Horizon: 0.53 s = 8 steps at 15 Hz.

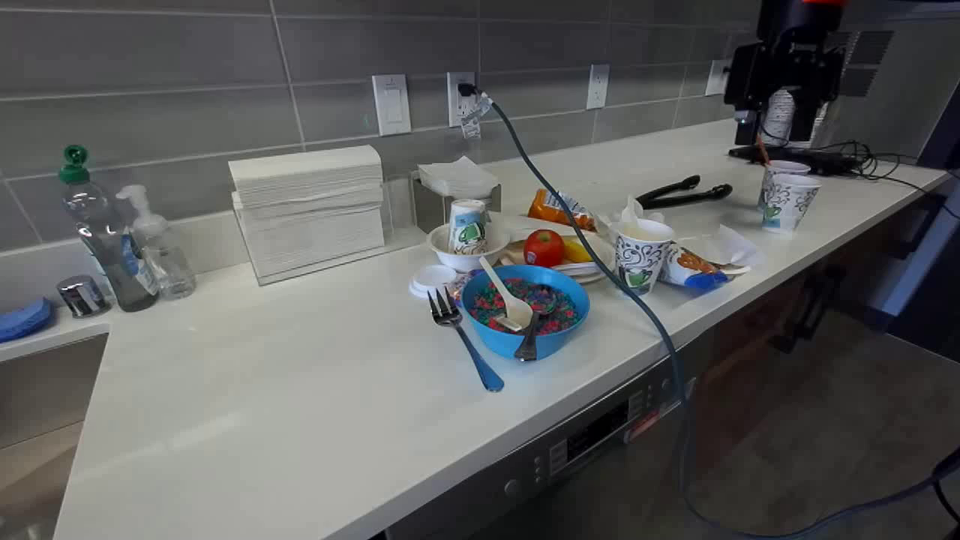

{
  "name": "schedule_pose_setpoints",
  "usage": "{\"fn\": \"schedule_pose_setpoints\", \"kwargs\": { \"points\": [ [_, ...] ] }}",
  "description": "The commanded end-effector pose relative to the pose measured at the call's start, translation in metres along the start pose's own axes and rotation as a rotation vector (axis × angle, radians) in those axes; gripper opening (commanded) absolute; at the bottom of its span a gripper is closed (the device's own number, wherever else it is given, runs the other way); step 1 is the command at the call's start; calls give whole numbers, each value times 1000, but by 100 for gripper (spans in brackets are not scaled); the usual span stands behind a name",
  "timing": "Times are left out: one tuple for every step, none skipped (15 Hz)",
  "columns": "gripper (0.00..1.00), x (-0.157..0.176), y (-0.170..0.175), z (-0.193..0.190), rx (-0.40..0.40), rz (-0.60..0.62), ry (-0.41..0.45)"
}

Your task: Place some cereal from the blue bowl into the white bowl.

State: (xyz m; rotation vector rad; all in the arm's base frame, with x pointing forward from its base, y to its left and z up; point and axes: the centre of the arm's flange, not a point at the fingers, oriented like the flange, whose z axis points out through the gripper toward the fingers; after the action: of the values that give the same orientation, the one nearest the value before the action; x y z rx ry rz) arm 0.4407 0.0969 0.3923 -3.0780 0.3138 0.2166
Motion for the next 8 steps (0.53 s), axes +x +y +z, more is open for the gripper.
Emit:
{"fn": "schedule_pose_setpoints", "kwargs": {
  "points": [
    [100, 0, 0, 0, 0, 0, 0],
    [100, 0, 0, 0, 0, 0, 0],
    [100, 0, 0, 0, 0, 0, 0],
    [100, 0, 0, 0, 0, 0, 0],
    [100, 0, 0, 0, 0, 0, 0],
    [100, 0, 0, 0, 0, 0, 0],
    [100, 0, 0, 0, 0, 0, 0],
    [100, 0, 0, 0, 0, 0, 0]
  ]
}}
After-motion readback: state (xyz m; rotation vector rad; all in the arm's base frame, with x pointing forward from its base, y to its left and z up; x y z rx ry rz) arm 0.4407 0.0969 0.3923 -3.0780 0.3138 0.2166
